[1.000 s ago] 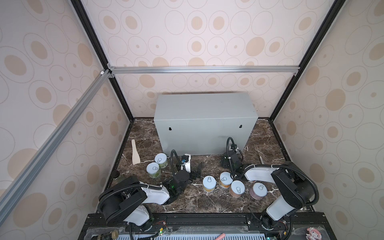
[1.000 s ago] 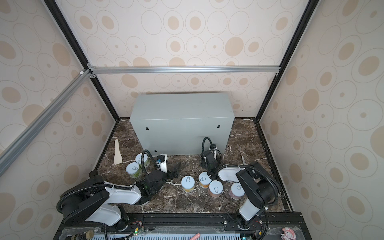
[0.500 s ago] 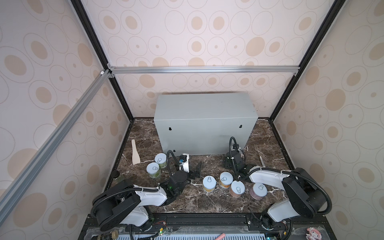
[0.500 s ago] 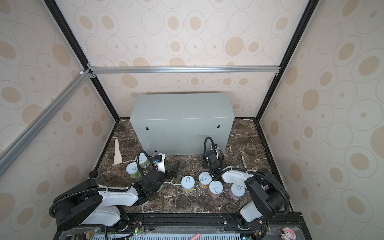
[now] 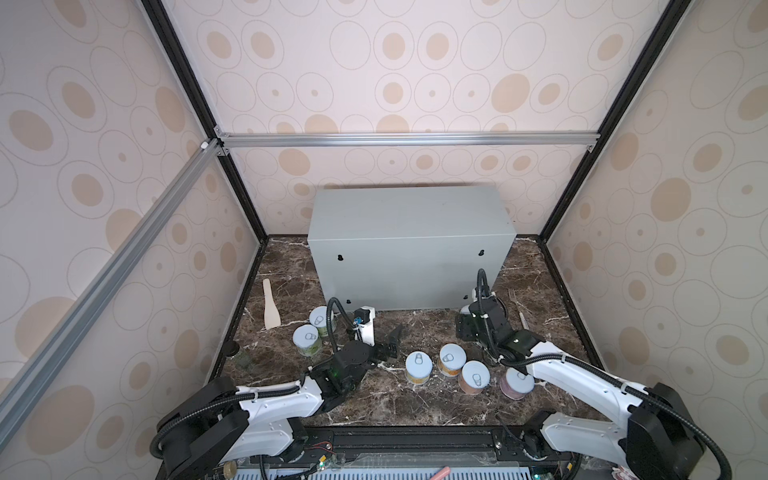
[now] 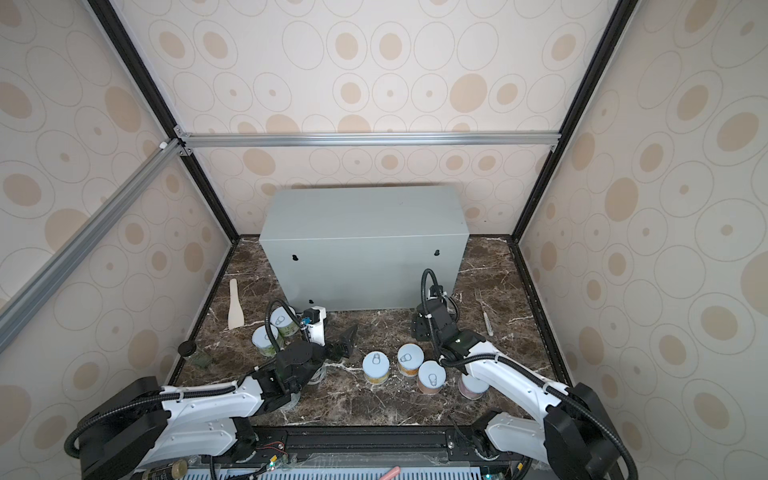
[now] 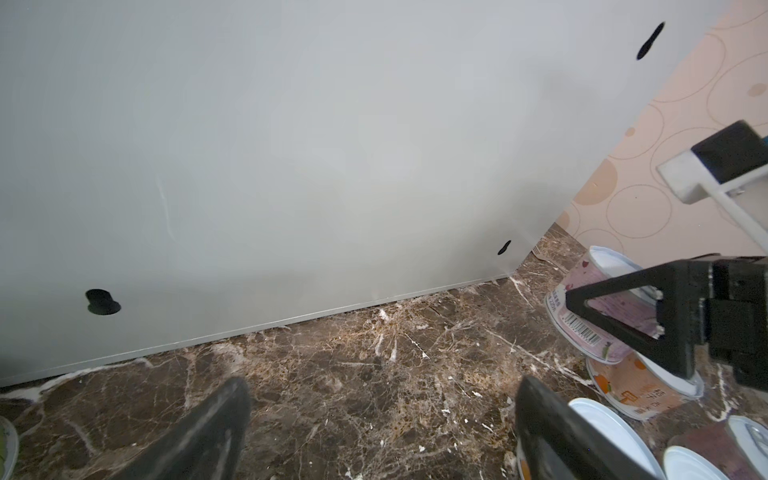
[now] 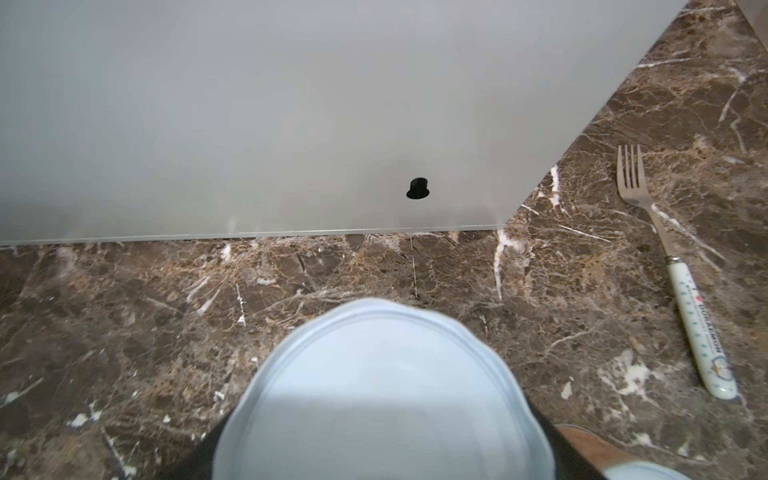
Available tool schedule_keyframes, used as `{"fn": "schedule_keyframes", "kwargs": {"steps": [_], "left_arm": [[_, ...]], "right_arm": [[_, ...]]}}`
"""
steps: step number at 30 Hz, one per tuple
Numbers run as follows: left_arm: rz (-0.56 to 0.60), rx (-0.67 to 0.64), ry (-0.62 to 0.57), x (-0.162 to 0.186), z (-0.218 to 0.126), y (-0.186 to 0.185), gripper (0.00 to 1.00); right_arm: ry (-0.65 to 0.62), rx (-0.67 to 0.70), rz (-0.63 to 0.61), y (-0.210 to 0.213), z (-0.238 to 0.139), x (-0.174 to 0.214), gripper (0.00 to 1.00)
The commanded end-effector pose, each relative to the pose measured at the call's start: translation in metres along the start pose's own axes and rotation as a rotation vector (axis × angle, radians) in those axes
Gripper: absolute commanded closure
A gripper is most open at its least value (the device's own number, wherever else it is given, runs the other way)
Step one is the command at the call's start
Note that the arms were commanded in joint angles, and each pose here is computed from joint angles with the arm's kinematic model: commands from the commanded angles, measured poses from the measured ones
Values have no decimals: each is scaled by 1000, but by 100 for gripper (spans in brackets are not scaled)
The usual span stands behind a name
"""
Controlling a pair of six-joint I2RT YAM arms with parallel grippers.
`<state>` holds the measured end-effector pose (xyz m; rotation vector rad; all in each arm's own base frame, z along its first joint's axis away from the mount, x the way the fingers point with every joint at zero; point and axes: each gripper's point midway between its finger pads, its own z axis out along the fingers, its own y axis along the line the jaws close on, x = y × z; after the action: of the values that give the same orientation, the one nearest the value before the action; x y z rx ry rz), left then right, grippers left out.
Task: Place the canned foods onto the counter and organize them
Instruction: 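Close the right gripper on the pink can and lift it, then raise the pink can with the right gripper above the cabinet top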
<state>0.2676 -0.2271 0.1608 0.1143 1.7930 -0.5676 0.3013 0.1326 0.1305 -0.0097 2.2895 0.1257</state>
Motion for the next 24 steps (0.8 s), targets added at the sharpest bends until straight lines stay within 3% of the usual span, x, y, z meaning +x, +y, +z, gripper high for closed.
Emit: {"fn": "schedule_keyframes", "kwargs": {"steps": [1, 9, 18, 24], "left_arm": [[-18, 15, 5, -14, -5, -7, 1], [16, 46, 45, -33, -20, -16, 1], [38, 154, 177, -49, -20, -53, 1], [30, 189, 194, -74, -25, -66, 1]], "right_arm": [[-20, -61, -25, 9, -26, -22, 44], [-3, -126, -87, 14, -71, -44, 45], [-10, -213, -145, 24, -128, -80, 45], [-26, -277, -157, 33, -163, -106, 49]]}}
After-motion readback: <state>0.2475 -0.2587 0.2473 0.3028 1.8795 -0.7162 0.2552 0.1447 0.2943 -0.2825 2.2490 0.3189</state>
